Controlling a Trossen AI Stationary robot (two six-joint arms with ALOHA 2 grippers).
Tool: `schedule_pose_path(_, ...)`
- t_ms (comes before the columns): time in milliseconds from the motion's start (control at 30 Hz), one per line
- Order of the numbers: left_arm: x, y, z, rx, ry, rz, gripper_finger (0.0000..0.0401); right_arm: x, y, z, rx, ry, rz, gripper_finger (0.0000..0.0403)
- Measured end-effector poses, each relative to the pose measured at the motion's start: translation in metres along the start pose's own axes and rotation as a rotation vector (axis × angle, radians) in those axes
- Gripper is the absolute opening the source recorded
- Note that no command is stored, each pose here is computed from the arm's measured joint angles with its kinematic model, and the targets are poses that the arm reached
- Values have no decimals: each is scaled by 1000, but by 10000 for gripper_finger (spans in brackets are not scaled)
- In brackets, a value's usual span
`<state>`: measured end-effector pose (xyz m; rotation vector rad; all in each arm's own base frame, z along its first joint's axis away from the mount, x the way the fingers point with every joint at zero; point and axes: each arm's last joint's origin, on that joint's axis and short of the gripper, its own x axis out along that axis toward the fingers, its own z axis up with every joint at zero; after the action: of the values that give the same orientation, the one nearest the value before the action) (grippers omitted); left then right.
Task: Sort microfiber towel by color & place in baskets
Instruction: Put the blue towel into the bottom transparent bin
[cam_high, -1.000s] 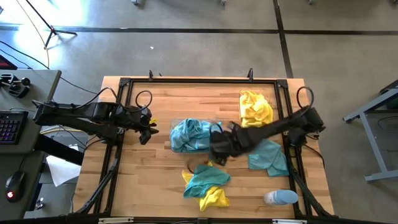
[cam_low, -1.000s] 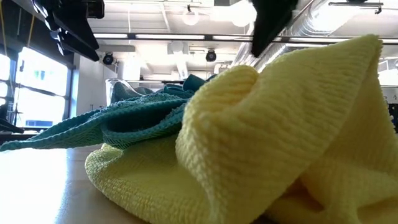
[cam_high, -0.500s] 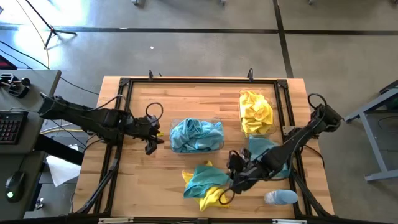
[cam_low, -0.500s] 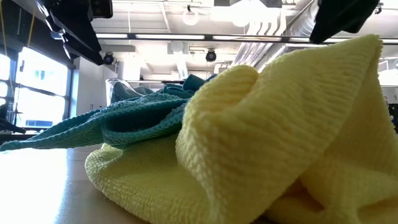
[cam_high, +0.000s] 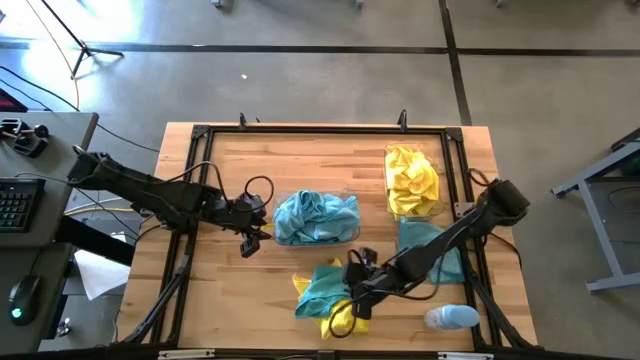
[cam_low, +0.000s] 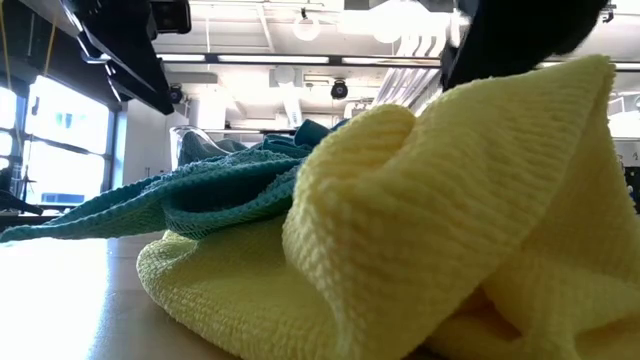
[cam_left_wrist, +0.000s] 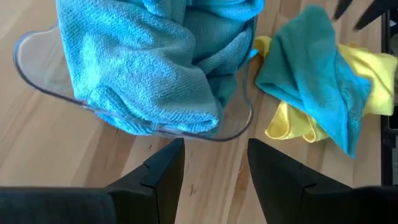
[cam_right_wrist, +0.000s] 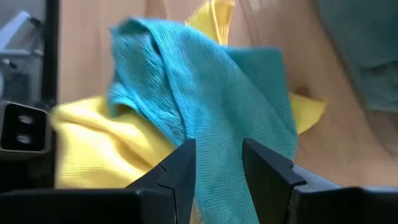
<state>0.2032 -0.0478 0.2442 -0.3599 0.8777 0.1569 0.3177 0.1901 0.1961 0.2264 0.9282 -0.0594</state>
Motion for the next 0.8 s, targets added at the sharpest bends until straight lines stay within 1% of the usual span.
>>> schedule_pose_path(200, -2, -4, -2, -34, -8, -20, 165, 30, -11, -3, -50, 94, 6, 127)
schedule_pose_path(433, -3, -8, -5, 3, -8, -18, 165, 59, -19, -13, -111, 167, -17, 127)
schedule_pose_path(533, -3, -8, -5, 17, -11, -16, 165, 67, -19, -16, -108, 191, -9, 123)
schedule_pose_path(600, -3, -8, -5, 16, -10, -16, 165, 71, -20, -18, -79, 215, 0, 105)
schedule_pose_path(633, -3, -8, -5, 16, -11, -16, 165, 71, -20, -19, -62, 222, -3, 89)
schedule_pose_path(733, -4, -8, -5, 31, -11, -16, 165, 67, -19, -17, -41, 217, 6, 23)
schedule_pose_path(767, -4, -8, -5, 32, -13, -18, 165, 64, -19, -16, -36, 214, 12, 13)
schedule_pose_path(800, -5, -8, -5, 33, -16, -19, 165, 61, -19, -15, -18, 212, 15, 13)
